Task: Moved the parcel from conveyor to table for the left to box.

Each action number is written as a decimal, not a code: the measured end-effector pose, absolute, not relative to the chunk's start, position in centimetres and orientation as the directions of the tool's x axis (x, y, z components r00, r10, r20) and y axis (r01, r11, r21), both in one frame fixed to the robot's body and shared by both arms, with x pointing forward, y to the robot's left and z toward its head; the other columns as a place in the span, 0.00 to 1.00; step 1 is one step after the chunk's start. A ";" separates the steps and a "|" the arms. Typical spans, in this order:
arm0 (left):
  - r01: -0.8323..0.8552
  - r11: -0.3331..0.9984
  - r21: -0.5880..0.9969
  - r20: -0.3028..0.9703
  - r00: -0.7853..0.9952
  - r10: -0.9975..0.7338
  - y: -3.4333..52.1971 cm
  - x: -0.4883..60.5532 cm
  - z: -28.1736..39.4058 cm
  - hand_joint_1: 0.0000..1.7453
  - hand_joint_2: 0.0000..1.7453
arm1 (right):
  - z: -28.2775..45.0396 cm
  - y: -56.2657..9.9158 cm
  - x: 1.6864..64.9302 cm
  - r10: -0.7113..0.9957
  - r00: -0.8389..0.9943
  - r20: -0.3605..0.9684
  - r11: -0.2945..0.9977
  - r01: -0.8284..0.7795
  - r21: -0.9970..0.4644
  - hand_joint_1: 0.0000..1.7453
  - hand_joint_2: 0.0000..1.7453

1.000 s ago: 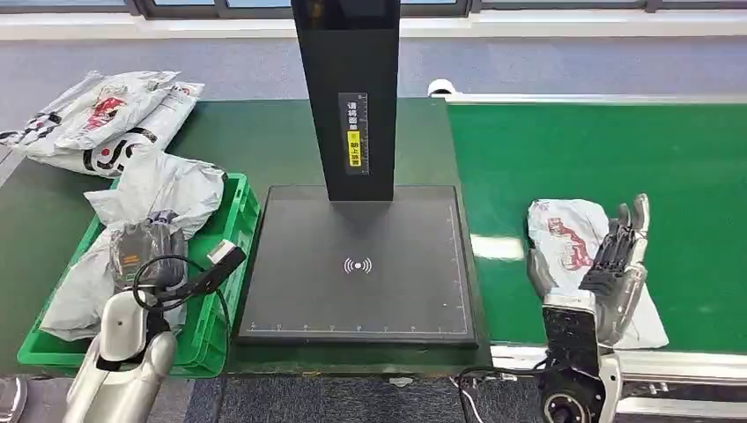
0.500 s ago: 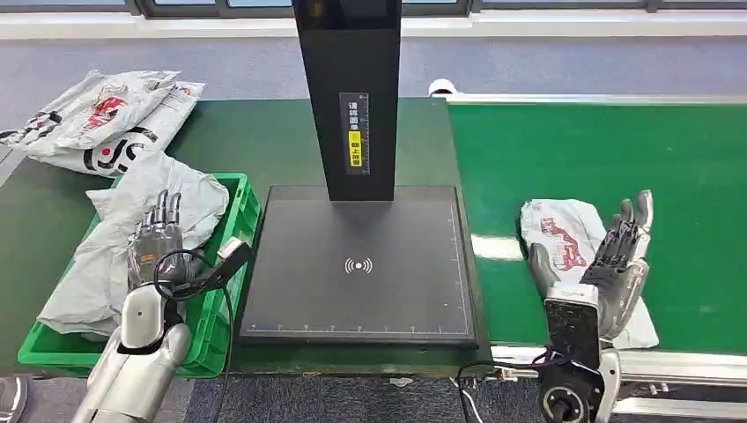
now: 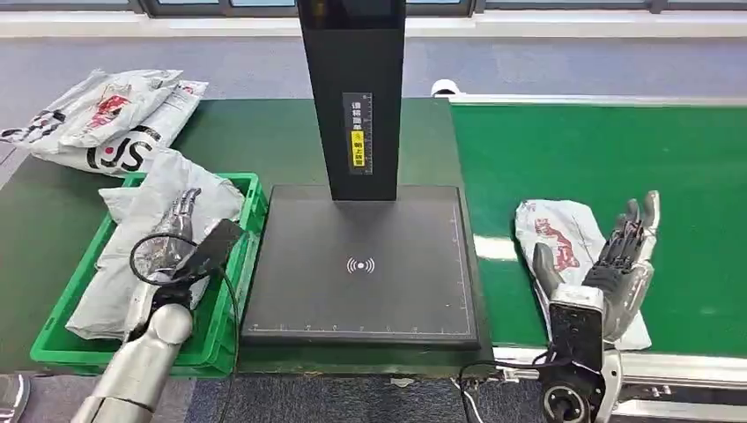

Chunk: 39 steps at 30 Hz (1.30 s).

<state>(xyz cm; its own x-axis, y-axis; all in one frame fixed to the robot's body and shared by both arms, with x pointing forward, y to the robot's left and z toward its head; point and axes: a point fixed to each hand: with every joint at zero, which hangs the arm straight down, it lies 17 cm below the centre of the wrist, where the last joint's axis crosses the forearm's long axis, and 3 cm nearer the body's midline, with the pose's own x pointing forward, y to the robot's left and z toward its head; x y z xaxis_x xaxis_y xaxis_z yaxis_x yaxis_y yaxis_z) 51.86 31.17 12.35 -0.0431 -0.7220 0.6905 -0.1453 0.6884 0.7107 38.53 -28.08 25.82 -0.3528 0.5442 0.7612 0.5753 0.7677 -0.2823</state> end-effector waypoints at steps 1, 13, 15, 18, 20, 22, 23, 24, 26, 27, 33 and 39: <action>-0.142 0.755 0.640 0.751 -0.095 -0.654 29.9 51.7 13.9 0.00 1.00 | 25.7 -28.1 38.6 0.545 -0.349 0.763 0.767 0.574 -0.285 0.00 1.00; 0.104 0.971 0.214 0.871 -0.470 -0.142 15.6 45.9 26.8 0.00 1.00 | 19.3 -30.2 39.6 0.607 -0.126 0.785 0.690 0.574 -0.441 0.00 1.00; 0.145 0.972 0.187 0.868 -0.487 -0.094 13.7 44.8 27.7 0.00 1.00 | 17.7 -31.1 39.5 0.619 -0.076 0.782 0.669 0.572 -0.475 0.00 1.00; 0.192 0.968 0.163 0.874 -0.484 -0.052 12.0 43.9 27.9 0.00 1.00 | 15.7 -32.0 39.1 0.645 0.002 0.764 0.633 0.559 -0.536 0.00 1.00; 0.213 0.966 0.148 0.885 -0.464 -0.034 11.2 43.5 27.4 0.00 1.00 | 13.5 -32.5 39.2 0.671 0.088 0.736 0.601 0.517 -0.609 0.00 1.00; 0.220 0.966 0.138 0.894 -0.447 -0.026 10.7 43.4 26.8 0.00 1.00 | 10.6 -33.2 39.1 0.701 0.202 0.684 0.555 0.448 -0.701 0.00 1.00; 0.222 0.966 0.134 0.898 -0.440 -0.023 10.6 43.4 26.6 0.00 1.00 | 9.0 -33.6 39.0 0.714 0.261 0.650 0.528 0.409 -0.744 0.00 1.00; 0.224 0.966 0.130 0.901 -0.433 -0.021 10.5 43.4 26.4 0.00 1.00 | 7.7 -34.1 38.7 0.725 0.304 0.618 0.503 0.379 -0.777 0.00 1.00; 0.223 0.967 0.124 0.905 -0.424 -0.018 10.3 43.3 26.0 0.00 1.00 | 5.7 -34.9 38.2 0.732 0.359 0.579 0.477 0.338 -0.812 0.00 1.00; 0.224 0.967 0.123 0.907 -0.421 -0.018 10.3 43.3 25.9 0.00 1.00 | 4.9 -35.2 37.9 0.730 0.381 0.568 0.470 0.323 -0.821 0.00 1.00; 0.212 0.970 0.120 0.910 -0.413 -0.022 10.5 43.3 25.6 0.00 1.00 | 0.9 -36.8 36.4 0.733 0.501 0.460 0.412 0.212 -0.886 0.00 1.00; 0.202 0.971 0.127 0.916 -0.400 -0.037 10.6 42.7 24.9 0.00 1.00 | -1.6 -38.2 36.0 0.730 0.565 0.384 0.368 0.149 -0.918 0.00 1.00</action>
<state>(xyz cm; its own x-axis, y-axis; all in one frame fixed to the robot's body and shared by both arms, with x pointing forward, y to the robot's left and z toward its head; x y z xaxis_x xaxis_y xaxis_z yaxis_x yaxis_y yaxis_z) 42.73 10.57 24.95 -0.3996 -0.0367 0.9160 0.2025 0.9710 0.1273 35.99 -38.16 -1.60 0.5652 0.7300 0.3843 0.1494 0.3675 -0.9179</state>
